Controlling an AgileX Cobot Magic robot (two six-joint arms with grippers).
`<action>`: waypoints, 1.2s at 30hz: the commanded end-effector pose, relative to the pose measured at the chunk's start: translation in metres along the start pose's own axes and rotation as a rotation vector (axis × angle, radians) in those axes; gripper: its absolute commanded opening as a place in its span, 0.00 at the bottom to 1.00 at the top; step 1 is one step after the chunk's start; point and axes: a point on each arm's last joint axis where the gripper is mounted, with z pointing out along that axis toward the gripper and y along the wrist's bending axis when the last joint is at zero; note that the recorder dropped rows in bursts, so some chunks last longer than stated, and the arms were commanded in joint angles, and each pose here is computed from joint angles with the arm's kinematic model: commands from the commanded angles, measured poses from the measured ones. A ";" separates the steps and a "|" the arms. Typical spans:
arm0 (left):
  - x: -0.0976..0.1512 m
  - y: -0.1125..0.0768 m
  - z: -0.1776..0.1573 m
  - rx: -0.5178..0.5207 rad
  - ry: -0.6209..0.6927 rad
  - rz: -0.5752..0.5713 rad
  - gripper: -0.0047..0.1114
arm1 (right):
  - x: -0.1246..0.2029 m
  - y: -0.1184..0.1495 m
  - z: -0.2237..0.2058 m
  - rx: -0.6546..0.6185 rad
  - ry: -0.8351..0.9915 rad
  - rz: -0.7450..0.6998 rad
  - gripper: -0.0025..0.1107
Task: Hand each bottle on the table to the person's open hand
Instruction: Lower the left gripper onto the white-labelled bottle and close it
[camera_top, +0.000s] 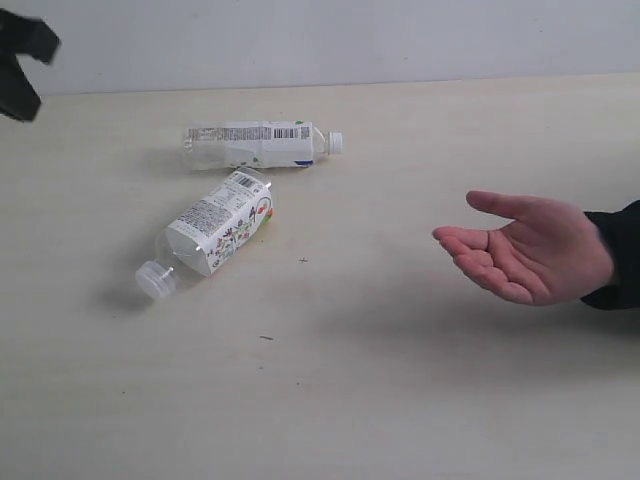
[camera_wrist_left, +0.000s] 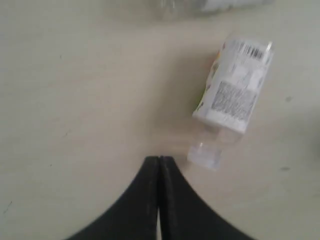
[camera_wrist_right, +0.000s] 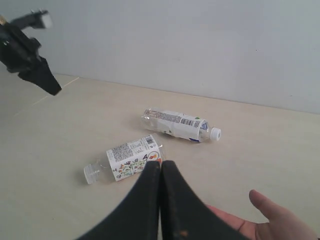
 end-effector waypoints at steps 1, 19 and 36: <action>-0.016 -0.035 0.044 -0.132 0.131 0.192 0.05 | 0.000 0.000 -0.001 0.003 -0.012 0.001 0.02; -0.037 -0.105 0.133 -0.076 0.145 0.433 0.89 | 0.000 0.000 -0.001 0.003 -0.012 0.001 0.02; -0.033 -0.106 0.176 -0.060 0.191 0.514 0.87 | 0.000 0.000 -0.001 0.003 -0.012 0.001 0.02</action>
